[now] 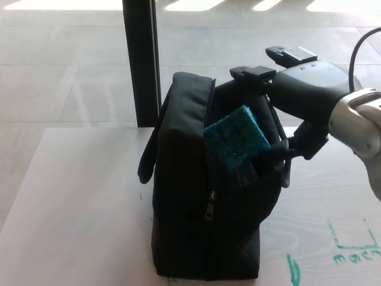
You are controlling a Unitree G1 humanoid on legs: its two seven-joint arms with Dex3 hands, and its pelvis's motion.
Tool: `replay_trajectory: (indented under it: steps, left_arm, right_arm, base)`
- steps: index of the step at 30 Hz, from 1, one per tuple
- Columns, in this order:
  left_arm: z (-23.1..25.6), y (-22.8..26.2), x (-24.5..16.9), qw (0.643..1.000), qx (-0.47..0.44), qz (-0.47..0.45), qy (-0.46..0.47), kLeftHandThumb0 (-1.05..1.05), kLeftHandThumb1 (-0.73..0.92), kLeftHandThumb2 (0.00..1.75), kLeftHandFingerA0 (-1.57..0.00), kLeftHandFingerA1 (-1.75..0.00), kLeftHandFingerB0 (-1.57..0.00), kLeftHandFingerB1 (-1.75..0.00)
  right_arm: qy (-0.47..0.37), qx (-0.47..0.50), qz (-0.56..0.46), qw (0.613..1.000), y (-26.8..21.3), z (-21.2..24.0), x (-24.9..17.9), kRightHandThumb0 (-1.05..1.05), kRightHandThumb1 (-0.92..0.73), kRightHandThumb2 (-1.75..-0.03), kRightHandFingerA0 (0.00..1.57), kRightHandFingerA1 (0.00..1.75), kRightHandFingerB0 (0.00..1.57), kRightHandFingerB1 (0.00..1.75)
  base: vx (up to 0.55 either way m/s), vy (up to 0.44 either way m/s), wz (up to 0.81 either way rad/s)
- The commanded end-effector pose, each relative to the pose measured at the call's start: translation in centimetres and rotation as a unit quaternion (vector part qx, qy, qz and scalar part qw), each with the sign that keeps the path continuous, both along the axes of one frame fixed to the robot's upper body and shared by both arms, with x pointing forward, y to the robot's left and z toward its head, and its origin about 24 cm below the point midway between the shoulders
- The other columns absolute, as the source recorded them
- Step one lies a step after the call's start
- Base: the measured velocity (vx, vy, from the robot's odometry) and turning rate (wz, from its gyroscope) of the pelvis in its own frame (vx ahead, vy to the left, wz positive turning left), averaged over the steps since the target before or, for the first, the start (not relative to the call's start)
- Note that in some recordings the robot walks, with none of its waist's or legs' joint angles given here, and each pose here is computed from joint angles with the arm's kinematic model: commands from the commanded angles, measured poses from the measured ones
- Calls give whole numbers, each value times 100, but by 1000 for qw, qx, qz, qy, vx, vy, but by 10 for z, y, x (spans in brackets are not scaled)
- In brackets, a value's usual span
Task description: The robot uses its right hand to pick up the cube kept on the middle of the desk and put it inside the bag next to it
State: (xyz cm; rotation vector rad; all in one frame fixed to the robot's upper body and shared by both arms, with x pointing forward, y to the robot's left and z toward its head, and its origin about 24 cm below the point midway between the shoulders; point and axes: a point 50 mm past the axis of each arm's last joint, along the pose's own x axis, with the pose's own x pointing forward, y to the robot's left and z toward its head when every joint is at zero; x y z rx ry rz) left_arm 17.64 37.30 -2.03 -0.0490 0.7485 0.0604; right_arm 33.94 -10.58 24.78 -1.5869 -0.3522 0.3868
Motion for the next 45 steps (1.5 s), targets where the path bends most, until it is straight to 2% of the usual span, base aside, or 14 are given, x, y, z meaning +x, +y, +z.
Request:
replay_trajectory:
  steps: [1,13,15,16,19,20,27,28,33,34,35,42,43,45]
  left_arm:
    - [2,4,0,1000,15,-7,1,-70,46,81,-8,-53,-22,-51]
    - [3,4,-1,1000,22,-11,3,-67,47,80,-9,-52,-21,-49]
    - [4,3,1,1000,17,-11,1,-67,47,81,-9,-52,-21,-49]
    - [4,3,1,1000,17,-12,1,-65,48,80,-8,-52,-20,-49]
    - [5,4,0,1000,17,-10,2,-63,49,80,-8,-51,-21,-49]
    - [5,3,0,1000,17,-10,2,-63,49,80,-9,-52,-21,-49]
    - [3,3,1,1000,19,-6,-1,-64,47,80,-10,-52,-22,-50]
    - [3,2,1,1000,18,-4,-1,-65,47,80,-10,-52,-23,-50]
    - [3,3,-2,1000,16,-4,-1,-65,47,80,-9,-52,-23,-50]
    - [1,4,-2,1000,17,-2,-1,-67,46,80,-9,-52,-23,-50]
    - [-1,2,-1,1000,11,-1,2,-67,46,80,-8,-52,-21,-49]
    - [-1,3,-5,1000,12,-2,2,-68,46,80,-10,-53,-23,-50]
    - [-2,3,-6,1000,6,0,2,-67,46,80,-8,-53,-22,-50]
    - [-3,3,-6,1000,-3,8,3,-66,45,79,-8,-53,-22,-50]
  right_arm:
    - [6,-8,-22,1000,14,14,3,-92,-51,-84,0,28,0,0]
    - [62,-91,-21,994,33,89,1,-87,-45,-90,0,29,0,0]
    - [66,-105,-22,992,31,95,1,-82,-44,-85,0,24,0,10]
    - [73,-111,-25,991,29,99,1,-77,-47,-81,0,14,8,31]
    - [87,-112,-25,990,21,105,2,-80,-46,-74,0,1,14,40]
    - [84,-118,-25,989,18,106,2,-64,-45,-54,0,6,10,39]
    - [71,-105,-32,991,3,123,6,-58,-43,-65,0,3,11,45]
    - [67,-100,-35,992,-1,126,6,-80,-41,-73,0,11,12,47]
    - [71,-54,-42,995,-16,133,6,-70,-54,-57,0,16,15,41]
    - [69,-39,-56,995,-32,131,5,-74,-59,-58,0,19,14,39]
    - [68,8,-79,995,-67,118,-1,-87,-51,-84,0,6,12,36]
    - [43,149,-157,975,-161,60,-39,-67,-50,-86,0,27,9,34]
    - [38,166,-173,970,-176,48,-47,-60,-66,-63,4,25,12,24]
    - [29,190,-214,958,-200,30,-59,-60,-46,-83,0,30,8,34]
  base:
    - [0,0,0]
    - [0,0,0]
    - [0,0,0]
    - [0,0,0]
    - [0,0,0]
    - [0,0,0]
    - [0,0,0]
    - [0,0,0]
    - [0,0,0]
    - [0,0,0]
    - [0,0,0]
    - [0,0,0]
    - [0,0,0]
    - [0,0,0]
